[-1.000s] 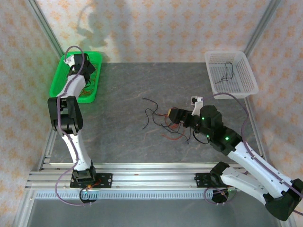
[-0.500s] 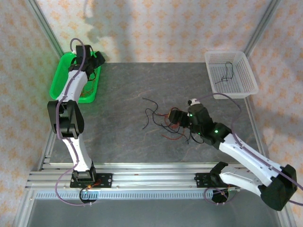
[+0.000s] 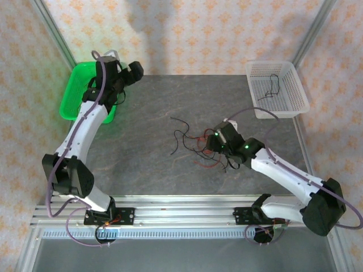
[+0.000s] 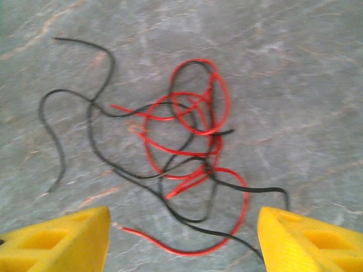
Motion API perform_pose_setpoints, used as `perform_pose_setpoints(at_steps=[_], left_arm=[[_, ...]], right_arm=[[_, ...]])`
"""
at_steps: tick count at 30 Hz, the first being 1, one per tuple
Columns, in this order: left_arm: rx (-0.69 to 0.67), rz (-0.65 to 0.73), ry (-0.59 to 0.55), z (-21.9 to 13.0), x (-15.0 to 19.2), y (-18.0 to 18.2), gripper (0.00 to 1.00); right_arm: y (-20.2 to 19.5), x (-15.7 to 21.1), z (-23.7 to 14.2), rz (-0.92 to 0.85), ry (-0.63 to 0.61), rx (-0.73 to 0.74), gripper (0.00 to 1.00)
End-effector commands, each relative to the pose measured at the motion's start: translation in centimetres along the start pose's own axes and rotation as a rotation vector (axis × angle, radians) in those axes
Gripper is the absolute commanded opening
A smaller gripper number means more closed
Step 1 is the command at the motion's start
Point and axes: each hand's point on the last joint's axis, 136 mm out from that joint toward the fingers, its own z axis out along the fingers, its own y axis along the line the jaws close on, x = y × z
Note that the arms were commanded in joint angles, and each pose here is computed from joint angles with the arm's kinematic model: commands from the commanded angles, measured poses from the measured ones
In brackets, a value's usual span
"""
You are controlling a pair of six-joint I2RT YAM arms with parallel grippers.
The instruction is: Untangle the cables
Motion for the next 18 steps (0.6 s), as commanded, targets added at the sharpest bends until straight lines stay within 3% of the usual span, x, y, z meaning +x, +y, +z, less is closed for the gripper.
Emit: perform_pose_setpoints(at_steps=[1, 7, 18], left_arm=[[0.011, -0.012, 0.011, -1.2, 1.8, -0.8, 0.94], [0.066, 0.007, 0.008, -3.7, 2.9, -2.1, 0.94], [0.194, 0.029, 0.020, -7.0, 3.6, -4.3, 0.94]], right_arm=[[5.3, -0.8, 0.2, -0.040, 0.008, -0.154, 0.68], [11.7, 0.1, 4.2, -0.118, 0.083, -0.217, 0.64], [14.5, 1.2, 13.7, -0.190, 0.167, -0.107, 0.52]])
